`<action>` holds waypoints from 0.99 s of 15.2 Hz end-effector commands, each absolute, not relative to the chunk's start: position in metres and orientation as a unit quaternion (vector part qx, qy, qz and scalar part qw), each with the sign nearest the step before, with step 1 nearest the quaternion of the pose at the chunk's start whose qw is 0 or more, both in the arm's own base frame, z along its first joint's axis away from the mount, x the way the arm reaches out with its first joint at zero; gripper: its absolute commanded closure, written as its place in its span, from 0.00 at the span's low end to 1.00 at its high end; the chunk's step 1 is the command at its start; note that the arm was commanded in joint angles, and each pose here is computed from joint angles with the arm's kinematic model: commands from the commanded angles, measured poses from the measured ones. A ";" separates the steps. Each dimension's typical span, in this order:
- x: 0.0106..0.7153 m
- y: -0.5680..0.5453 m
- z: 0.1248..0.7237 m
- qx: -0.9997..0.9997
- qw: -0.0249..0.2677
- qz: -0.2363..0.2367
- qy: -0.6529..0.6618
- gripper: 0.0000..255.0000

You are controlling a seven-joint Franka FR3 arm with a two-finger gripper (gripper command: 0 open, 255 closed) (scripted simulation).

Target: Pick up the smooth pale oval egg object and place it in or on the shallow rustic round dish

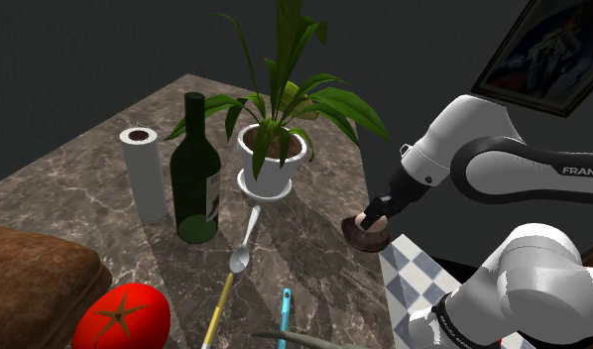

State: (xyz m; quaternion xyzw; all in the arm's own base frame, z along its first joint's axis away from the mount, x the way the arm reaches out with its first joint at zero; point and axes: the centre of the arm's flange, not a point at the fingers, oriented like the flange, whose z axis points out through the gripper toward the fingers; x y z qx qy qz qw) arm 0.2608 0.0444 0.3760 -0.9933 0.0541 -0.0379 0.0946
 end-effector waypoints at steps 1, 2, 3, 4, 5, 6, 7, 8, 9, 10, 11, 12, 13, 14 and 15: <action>0.261 0.044 0.376 -0.993 0.095 -0.038 0.054 1.00; 0.261 0.044 0.376 -0.993 0.095 -0.038 0.054 0.00; 0.261 0.044 0.376 -0.993 0.095 -0.038 0.054 0.00; 0.261 0.044 0.376 -0.993 0.095 -0.038 0.054 0.00; 0.261 0.044 0.376 -0.993 0.095 -0.038 0.054 0.00; 0.261 0.044 0.376 -0.993 0.095 -0.038 0.054 0.00; 0.261 0.044 0.376 -0.993 0.095 -0.038 0.054 0.00; 0.260 0.042 0.389 -0.993 0.095 -0.038 0.054 0.00; 0.258 0.040 0.402 -0.993 0.095 -0.038 0.054 0.00; 0.257 0.037 0.415 -0.993 0.095 -0.038 0.054 0.00; 0.256 0.035 0.425 -0.993 0.095 -0.038 0.054 0.00; 0.256 0.035 0.425 -0.993 0.095 -0.038 0.054 0.00; 0.256 0.035 0.425 -0.993 0.095 -0.038 0.054 0.00; 0.256 0.035 0.425 -0.993 0.095 -0.038 0.054 0.00; 0.256 0.035 0.425 -0.993 0.095 -0.038 0.054 0.00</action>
